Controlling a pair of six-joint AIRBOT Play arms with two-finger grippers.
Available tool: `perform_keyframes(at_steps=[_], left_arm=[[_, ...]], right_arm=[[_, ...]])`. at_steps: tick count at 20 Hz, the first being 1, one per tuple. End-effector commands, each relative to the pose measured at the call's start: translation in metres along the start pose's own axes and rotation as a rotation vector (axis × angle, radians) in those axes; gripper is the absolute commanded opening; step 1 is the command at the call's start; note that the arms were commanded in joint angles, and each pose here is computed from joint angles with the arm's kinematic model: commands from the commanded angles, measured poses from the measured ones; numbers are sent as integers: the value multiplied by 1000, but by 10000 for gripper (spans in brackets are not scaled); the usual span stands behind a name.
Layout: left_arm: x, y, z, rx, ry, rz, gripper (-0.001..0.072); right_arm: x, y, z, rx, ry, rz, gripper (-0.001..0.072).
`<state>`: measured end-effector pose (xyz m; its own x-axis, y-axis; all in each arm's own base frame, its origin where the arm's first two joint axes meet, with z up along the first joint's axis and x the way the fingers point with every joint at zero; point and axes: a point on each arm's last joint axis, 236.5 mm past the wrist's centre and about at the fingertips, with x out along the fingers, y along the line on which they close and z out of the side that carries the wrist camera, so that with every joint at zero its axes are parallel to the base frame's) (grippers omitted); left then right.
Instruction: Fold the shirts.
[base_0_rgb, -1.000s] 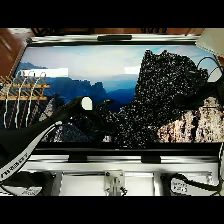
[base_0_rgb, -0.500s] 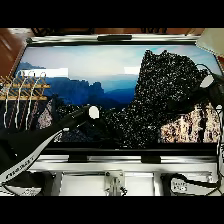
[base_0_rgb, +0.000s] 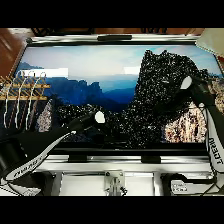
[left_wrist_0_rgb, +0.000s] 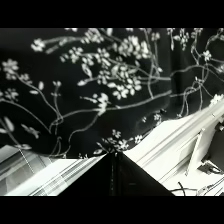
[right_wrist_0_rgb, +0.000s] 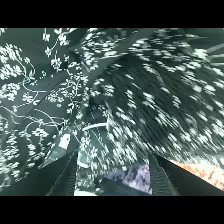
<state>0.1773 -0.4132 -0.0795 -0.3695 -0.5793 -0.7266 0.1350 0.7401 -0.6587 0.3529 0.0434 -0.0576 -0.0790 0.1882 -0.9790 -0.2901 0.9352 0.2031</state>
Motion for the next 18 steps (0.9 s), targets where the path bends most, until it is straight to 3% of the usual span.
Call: perform_keyframes(at_steps=[1, 3, 4, 5, 12, 18], left_arm=[[-4, 3, 9, -20, -25, -10, 52], [-10, 4, 15, -25, -42, -16, 52], [-15, 5, 18, -25, -53, -18, 52], [-19, 5, 21, -14, -63, -22, 51], [-55, 17, 41, -12, -135, -21, 52], [-89, -7, 58, 144, -250, -13, 48]], right_arm=[[19, 2, 5, -50, 37, -72, 571], [23, -7, 8, -59, 43, -142, 566], [22, -14, 10, -50, 39, -183, 394], [20, -21, 10, -25, 40, -215, 84], [-41, -10, 13, 7, -107, -248, 64], [-125, 17, 0, 22, -332, -254, 64]])
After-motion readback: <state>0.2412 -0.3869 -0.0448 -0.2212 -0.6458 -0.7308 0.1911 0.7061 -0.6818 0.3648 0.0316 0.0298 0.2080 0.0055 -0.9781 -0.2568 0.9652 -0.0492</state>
